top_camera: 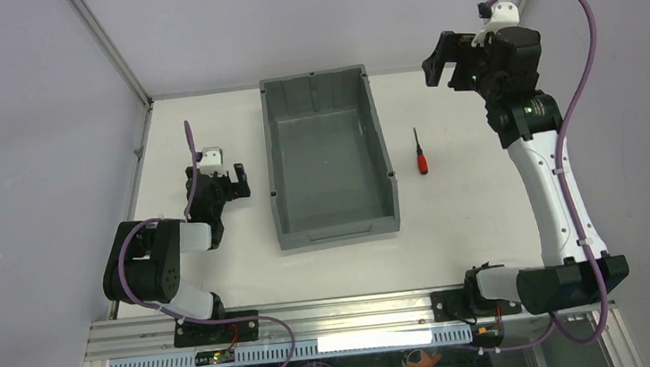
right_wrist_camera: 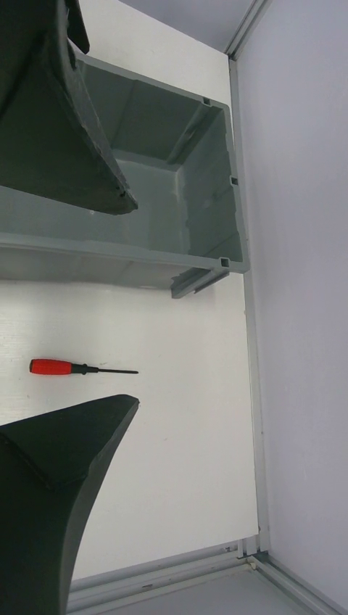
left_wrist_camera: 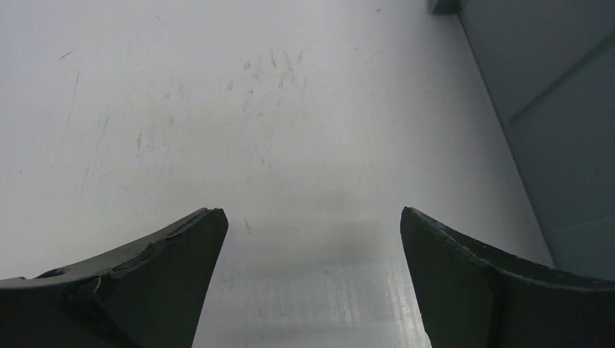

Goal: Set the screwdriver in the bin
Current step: Pick up the screwdriver from the center of the board.

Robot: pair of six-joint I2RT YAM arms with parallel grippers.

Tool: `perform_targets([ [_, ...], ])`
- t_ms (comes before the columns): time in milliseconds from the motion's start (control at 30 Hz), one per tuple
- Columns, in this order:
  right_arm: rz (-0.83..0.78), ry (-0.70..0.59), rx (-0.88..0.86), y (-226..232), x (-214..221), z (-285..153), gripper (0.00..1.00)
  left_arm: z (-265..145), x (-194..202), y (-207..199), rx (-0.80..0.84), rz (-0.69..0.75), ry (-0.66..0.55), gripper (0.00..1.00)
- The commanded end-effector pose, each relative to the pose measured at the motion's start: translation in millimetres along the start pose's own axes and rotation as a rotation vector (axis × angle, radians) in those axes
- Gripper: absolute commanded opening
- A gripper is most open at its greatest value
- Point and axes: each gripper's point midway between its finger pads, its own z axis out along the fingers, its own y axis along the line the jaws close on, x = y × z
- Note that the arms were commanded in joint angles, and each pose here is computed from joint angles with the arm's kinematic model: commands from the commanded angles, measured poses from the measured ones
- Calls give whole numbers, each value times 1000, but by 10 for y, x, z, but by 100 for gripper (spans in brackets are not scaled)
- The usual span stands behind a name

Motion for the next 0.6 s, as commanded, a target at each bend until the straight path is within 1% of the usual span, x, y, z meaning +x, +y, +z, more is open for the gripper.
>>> perform_targets([
  [0,0,51,22,-29,-48,49,99,-18,-173,8,7,-16,-57,99],
  [100,-1,95,46,-73,-21,138,99,-17,-171,8,7,-15,-56,99],
  [300,-3,218,87,-163,167,330,99,-17,-169,8,7,-15,-55,99],
  [567,4,383,108,-239,550,558,99,-18,-171,8,7,-16,-56,99],
])
